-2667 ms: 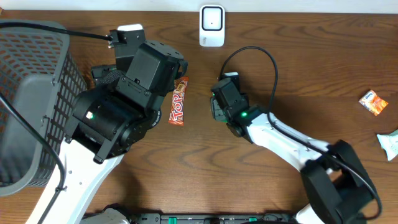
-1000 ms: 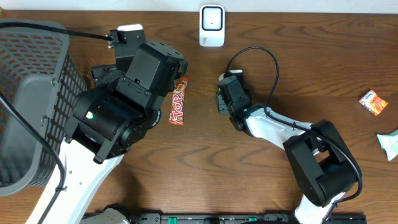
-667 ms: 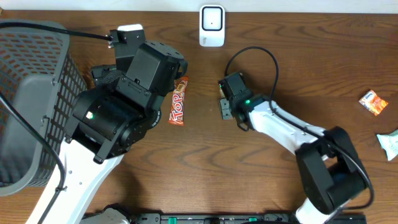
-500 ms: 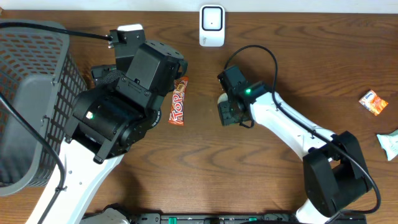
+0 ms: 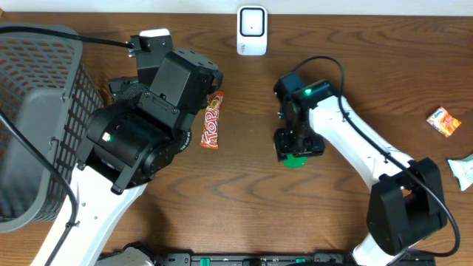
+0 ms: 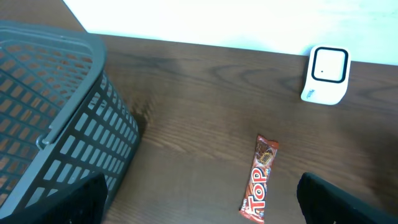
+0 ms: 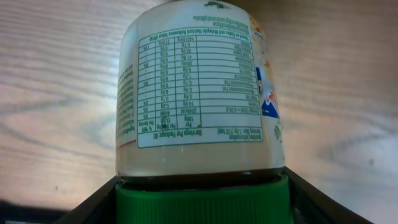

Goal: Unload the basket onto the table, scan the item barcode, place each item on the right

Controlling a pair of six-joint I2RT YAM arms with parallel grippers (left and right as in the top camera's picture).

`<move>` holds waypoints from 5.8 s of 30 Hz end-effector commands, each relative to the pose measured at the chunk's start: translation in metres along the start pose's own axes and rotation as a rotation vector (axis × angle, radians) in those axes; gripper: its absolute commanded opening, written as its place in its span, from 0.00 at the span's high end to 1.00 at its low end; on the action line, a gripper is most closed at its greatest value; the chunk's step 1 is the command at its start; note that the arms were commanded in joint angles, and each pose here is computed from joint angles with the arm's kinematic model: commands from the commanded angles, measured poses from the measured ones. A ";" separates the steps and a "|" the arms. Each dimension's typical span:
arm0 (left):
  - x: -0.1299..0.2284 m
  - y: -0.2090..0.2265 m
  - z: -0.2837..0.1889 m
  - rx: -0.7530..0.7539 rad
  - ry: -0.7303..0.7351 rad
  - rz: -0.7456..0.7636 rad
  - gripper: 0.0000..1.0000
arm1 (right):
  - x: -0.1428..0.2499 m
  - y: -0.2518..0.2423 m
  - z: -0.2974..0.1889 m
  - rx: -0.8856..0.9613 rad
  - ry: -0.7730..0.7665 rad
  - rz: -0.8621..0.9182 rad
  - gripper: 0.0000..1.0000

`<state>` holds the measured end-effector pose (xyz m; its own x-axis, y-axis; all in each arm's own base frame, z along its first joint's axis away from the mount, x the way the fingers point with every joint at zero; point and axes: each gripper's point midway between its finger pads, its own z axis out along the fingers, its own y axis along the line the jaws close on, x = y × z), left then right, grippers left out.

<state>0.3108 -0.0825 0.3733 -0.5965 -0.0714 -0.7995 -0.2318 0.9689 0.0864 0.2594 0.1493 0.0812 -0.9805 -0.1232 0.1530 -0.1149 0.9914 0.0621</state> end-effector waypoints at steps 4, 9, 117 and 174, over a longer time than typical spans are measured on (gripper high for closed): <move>-0.004 0.004 -0.001 -0.013 -0.013 -0.001 0.02 | 0.022 -0.002 -0.016 -0.035 0.074 0.007 0.47; -0.004 0.004 -0.001 -0.013 -0.013 -0.001 0.02 | 0.036 -0.007 -0.017 -0.018 0.132 0.003 0.46; -0.004 0.004 -0.001 -0.013 -0.013 -0.001 0.02 | -0.054 0.043 -0.006 -0.374 0.016 0.077 0.56; -0.004 0.004 -0.001 -0.013 -0.013 -0.001 0.02 | -0.395 0.053 -0.132 -0.050 -1.537 -0.211 0.63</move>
<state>0.3108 -0.0825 0.3733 -0.5966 -0.0710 -0.7994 -0.2316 0.9689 0.0867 0.6570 0.2455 0.1219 -0.2440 -0.0804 -0.9664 -0.3052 0.9523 -0.0022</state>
